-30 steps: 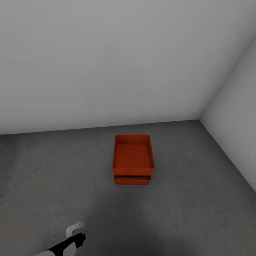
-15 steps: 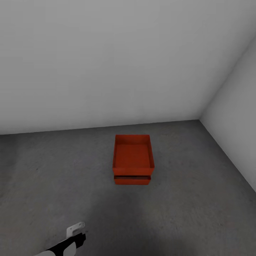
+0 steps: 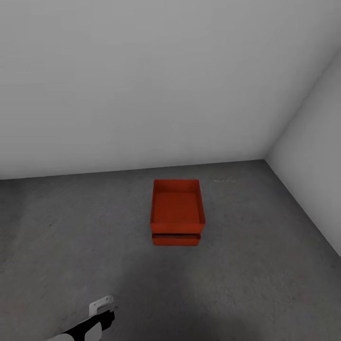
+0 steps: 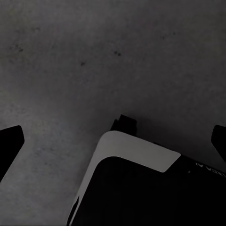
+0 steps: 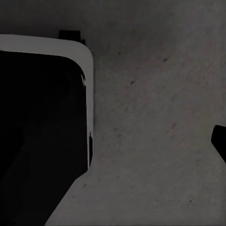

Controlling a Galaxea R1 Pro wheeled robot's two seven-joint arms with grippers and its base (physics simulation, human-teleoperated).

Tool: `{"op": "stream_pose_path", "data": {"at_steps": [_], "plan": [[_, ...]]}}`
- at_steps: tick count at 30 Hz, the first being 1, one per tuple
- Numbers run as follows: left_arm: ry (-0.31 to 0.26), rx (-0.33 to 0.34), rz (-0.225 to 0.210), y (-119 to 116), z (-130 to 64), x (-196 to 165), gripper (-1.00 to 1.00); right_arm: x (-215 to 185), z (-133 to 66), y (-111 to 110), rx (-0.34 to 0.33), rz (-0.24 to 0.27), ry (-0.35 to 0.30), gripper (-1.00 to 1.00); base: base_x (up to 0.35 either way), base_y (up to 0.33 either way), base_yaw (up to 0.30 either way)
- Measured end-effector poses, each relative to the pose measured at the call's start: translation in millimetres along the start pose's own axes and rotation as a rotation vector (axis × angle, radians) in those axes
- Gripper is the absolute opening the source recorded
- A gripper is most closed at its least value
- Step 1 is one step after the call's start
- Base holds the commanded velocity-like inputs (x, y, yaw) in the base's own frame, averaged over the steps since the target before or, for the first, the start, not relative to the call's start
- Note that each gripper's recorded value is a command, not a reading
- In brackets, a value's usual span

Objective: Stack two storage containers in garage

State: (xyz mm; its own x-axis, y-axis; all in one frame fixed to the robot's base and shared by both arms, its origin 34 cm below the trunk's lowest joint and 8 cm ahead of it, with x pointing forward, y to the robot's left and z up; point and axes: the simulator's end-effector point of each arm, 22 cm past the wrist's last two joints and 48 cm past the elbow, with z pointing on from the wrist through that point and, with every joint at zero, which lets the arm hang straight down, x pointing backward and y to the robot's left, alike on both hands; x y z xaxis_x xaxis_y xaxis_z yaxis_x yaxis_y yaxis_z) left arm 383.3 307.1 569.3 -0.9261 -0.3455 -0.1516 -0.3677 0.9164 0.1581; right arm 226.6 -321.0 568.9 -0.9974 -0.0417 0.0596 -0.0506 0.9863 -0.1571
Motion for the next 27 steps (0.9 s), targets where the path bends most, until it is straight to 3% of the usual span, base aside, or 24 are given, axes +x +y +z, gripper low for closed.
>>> {"op": "stream_pose_path", "data": {"at_steps": [27], "plan": [[-0.002, 0.004, -0.004, -1.2, -10.5, 2.4, 1.0, 6.9, -8.9, -1.1, 0.001, 0.002, -0.006, 1.0, 0.0, 0.0, 0.0]]}}
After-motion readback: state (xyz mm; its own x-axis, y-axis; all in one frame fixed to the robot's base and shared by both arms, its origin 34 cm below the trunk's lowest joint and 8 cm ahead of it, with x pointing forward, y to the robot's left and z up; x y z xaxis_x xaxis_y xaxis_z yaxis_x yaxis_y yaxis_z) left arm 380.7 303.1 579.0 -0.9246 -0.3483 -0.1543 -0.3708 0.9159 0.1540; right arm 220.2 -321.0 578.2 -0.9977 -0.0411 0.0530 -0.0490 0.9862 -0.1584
